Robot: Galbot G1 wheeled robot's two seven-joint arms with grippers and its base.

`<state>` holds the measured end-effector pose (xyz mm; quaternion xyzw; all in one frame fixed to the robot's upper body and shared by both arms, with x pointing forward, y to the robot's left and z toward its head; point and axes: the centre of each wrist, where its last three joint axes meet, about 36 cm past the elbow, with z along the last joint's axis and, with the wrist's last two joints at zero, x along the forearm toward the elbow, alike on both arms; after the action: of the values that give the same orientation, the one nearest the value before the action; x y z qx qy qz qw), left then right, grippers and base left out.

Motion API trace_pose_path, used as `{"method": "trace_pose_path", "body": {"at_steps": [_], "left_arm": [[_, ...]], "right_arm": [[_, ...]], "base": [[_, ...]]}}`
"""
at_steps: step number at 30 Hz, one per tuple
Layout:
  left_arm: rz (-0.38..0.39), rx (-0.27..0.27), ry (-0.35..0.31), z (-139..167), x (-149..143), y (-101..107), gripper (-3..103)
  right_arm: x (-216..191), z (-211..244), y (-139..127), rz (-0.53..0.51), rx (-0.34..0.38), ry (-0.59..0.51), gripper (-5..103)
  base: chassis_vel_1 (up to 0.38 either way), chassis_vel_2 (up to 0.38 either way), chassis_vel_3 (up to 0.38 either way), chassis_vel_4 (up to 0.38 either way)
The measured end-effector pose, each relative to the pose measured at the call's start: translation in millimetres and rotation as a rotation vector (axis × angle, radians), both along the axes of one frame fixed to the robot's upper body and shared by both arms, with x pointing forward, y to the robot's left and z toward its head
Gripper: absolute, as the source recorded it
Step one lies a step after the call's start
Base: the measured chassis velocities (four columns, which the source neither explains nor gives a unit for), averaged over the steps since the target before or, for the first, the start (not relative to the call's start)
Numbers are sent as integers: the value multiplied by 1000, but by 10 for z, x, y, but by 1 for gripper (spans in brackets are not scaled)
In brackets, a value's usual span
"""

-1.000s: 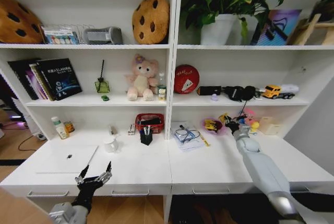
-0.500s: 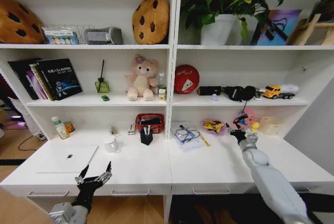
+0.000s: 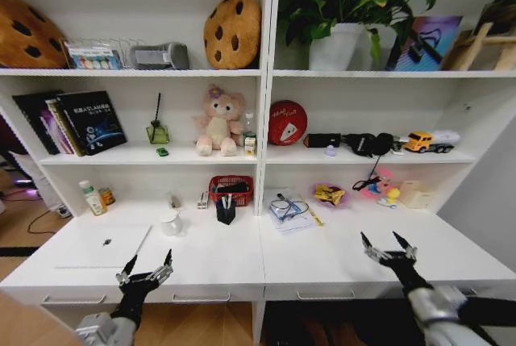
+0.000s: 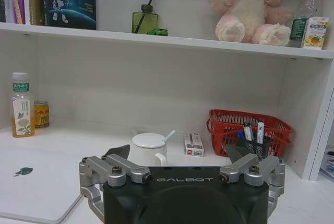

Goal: Organize the objects on the table.

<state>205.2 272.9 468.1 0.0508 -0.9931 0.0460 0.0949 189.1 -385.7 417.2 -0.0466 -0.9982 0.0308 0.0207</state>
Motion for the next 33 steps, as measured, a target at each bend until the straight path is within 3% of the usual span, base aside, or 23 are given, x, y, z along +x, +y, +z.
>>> {"method": "trace_pose_path", "body": {"at_steps": [4, 33], "left_arm": [[0, 0, 0, 0, 0, 0, 100], [0, 0, 0, 0, 0, 0, 100]], "right_arm": [[-280, -15, 95, 3, -21, 9, 100], [-253, -53, 91, 6, -19, 10, 100]], "base": [[0, 0, 0, 0], [10, 7, -8, -11]]}}
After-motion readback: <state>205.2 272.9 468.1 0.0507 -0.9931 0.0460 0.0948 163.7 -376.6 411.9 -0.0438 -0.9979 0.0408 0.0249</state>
